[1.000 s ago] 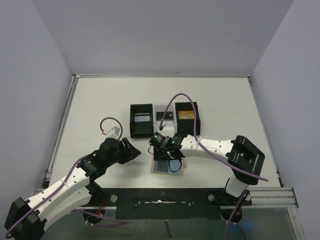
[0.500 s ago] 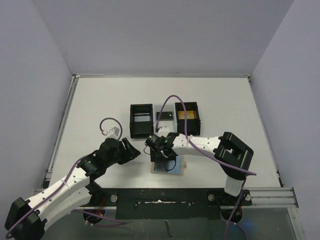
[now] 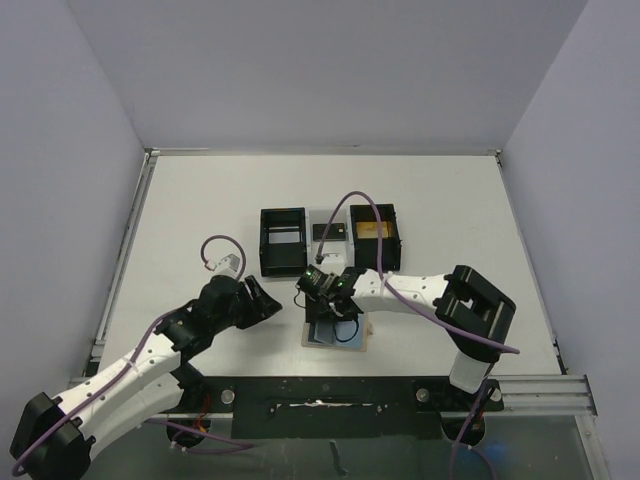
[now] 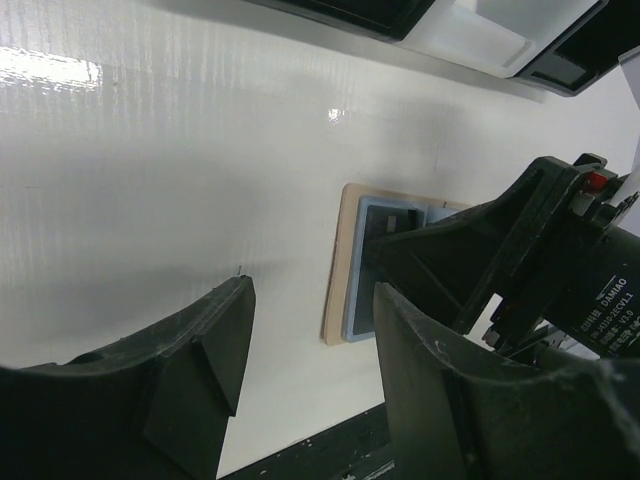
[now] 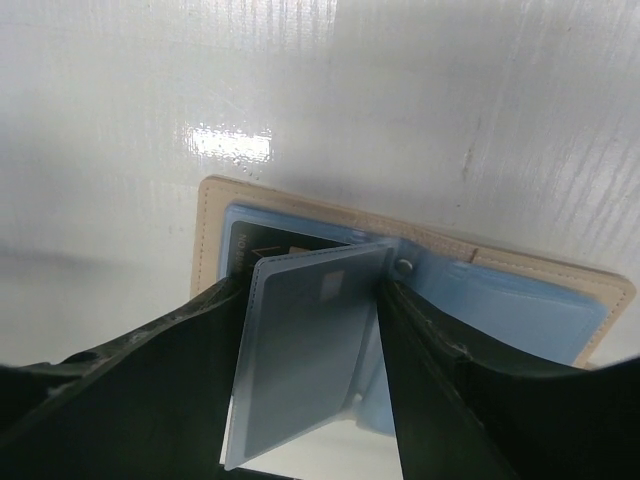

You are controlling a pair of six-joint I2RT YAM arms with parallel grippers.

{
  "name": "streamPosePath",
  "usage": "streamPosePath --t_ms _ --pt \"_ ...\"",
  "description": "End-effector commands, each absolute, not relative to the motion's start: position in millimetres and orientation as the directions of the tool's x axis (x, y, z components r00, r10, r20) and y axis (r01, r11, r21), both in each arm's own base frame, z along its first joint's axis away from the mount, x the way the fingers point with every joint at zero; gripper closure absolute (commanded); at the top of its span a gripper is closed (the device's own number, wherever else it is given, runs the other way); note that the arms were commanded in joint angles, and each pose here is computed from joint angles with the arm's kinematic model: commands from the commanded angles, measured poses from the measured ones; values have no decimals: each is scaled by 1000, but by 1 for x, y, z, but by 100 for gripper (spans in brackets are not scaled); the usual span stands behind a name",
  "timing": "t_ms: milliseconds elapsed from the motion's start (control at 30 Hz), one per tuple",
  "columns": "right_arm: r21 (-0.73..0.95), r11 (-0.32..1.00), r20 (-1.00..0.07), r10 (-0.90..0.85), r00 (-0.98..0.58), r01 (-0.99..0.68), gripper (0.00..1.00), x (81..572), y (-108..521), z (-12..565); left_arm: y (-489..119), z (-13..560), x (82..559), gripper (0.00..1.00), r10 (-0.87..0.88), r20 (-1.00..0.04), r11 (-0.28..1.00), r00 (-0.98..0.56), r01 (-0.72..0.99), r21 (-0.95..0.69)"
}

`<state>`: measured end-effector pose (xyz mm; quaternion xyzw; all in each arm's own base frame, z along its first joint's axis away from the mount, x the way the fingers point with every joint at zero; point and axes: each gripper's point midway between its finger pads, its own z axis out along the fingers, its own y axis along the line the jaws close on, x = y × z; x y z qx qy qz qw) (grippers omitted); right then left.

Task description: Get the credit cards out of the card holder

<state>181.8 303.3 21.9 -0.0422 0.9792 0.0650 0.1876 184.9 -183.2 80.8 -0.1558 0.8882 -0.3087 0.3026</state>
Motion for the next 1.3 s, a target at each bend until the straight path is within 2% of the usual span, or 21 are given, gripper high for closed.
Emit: streamPosePath --t_ms 0,300,633,900,1100,1267 --pt "192 976 -370 -28 -929 -106 46 179 306 22 -202 110 196 50 -463 -465 704 -755 6 -710" --pt "251 963 -354 1 -935 -94 48 180 304 18 -249 121 179 51 -364 -409 518 -837 184 -836" --pt "309 948 -339 39 -940 -72 50 181 302 17 -274 118 168 52 -337 -355 392 -872 213 -895" --pt "337 939 -325 52 -944 -64 50 181 302 14 -271 98 144 56 -317 -325 357 -891 205 -911" --pt "340 938 -321 51 -946 -65 50 181 303 13 -279 95 137 54 -247 -387 380 -888 278 -882" --pt "344 937 -322 58 -945 -60 49 181 302 15 -296 101 138 52 -203 -405 345 -891 322 -882"
